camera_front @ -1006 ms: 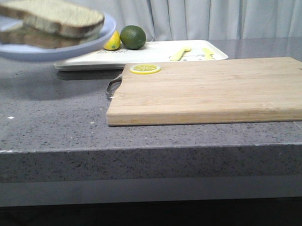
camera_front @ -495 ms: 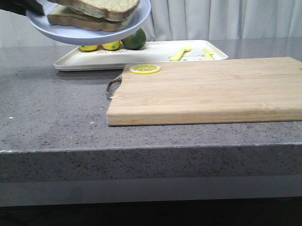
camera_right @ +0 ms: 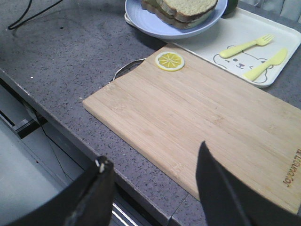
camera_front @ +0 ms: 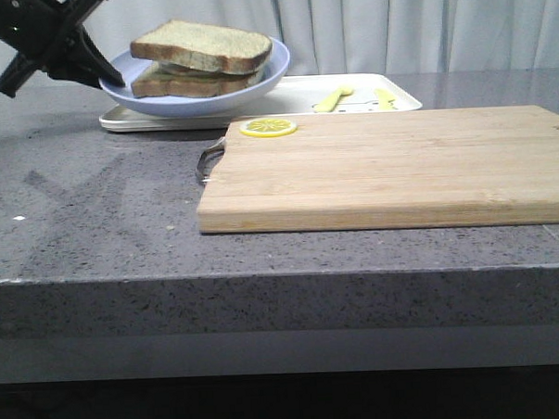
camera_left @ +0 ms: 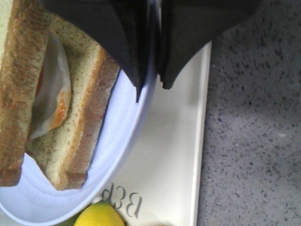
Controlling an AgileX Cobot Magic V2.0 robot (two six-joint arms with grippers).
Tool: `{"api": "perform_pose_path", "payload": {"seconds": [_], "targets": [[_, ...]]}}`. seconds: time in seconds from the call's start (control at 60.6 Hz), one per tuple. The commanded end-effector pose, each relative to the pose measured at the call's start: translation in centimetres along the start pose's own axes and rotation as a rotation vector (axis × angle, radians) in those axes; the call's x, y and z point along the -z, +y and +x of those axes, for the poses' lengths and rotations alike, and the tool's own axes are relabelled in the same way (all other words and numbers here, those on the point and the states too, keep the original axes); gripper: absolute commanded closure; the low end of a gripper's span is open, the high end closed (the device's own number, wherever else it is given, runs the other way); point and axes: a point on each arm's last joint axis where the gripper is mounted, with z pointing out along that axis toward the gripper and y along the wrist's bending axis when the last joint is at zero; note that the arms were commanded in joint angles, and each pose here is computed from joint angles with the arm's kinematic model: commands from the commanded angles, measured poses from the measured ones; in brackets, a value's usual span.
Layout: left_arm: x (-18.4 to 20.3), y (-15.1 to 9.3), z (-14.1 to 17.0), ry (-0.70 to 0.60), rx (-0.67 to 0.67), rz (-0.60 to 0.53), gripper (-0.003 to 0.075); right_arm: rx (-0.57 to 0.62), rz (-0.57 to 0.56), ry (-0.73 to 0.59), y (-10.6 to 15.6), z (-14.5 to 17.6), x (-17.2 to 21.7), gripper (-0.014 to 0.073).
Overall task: Place bread and move sandwich to tray
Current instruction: 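Lower the plate onto the white tray and release with the left gripper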
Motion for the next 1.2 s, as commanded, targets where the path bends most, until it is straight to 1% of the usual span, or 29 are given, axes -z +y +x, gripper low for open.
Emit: {"api": "perform_pose_path", "payload": {"seconds": [0.0,0.082,0.165,0.198,0.214,0.231,0.247,0.346,0.379,0.445,0.561,0.676,0.759,0.957,1.072,1.188], "targets": [[3.1,-4.1,-1.8,-0.108,0.008,0.116,0.0718,0.005,0.02,-0.094,-0.2,-1.4,0.5,0.0183],[3.0,-4.0,-1.9,-0.126,0.011,0.112,0.0671,0.005,0.02,-0.094,-0.2,-1.4,0.5,0.0183],[3.0,-3.9,-2.0,-0.135,0.012,0.11,0.0603,0.005,0.02,-0.094,-0.2,-1.4,0.5,0.0183],[3.0,-3.9,-2.0,-0.137,0.012,0.11,0.0563,0.005,0.02,-0.094,-0.2,-1.4,0.5,0.0183],[3.0,-3.8,-2.1,-0.139,0.011,0.106,0.0528,0.005,0.02,-0.094,-0.2,-1.4,0.5,0.0183],[3.0,-3.8,-2.1,-0.14,0.009,0.104,0.0519,0.005,0.02,-0.094,-0.2,-1.4,0.5,0.0183],[3.0,-3.8,-2.1,-0.14,0.006,0.1,0.0483,0.005,0.02,-0.094,-0.2,-1.4,0.5,0.0183],[3.0,-3.6,-2.0,-0.132,-0.014,0.077,0.0389,0.005,0.02,-0.094,-0.2,-1.4,0.5,0.0183],[3.0,-3.5,-1.9,-0.126,-0.024,0.065,0.0372,0.005,0.02,-0.094,-0.2,-1.4,0.5,0.0183],[3.1,-3.2,-1.9,-0.109,-0.032,0.056,0.037,0.005,0.02,-0.094,-0.2,-1.4,0.5,0.0183],[4.2,-3.1,-2.2,-0.116,-0.035,0.053,0.037,0.005,0.02,-0.094,-0.2,-1.4,0.5,0.0183],[6.8,-3.3,-3.1,-0.166,-0.054,0.05,0.037,0.005,0.02,-0.094,-0.2,-1.4,0.5,0.0183],[8.9,-4.0,-3.4,-0.189,-0.11,0.052,0.037,0.005,0.02,-0.094,-0.2,-1.4,0.5,0.0183],[13.0,-7.0,-3.3,-0.251,-0.234,0.066,0.037,0.005,0.02,-0.094,-0.2,-1.4,0.5,0.0183],[14.8,-8.3,-2.6,-0.258,-0.303,0.066,0.037,0.005,0.02,-0.094,-0.2,-1.4,0.5,0.0183],[16.3,-8.9,-1.4,-0.276,-0.351,0.049,0.037,0.005,0.02,-0.094,-0.2,-1.4,0.5,0.0183]]}}
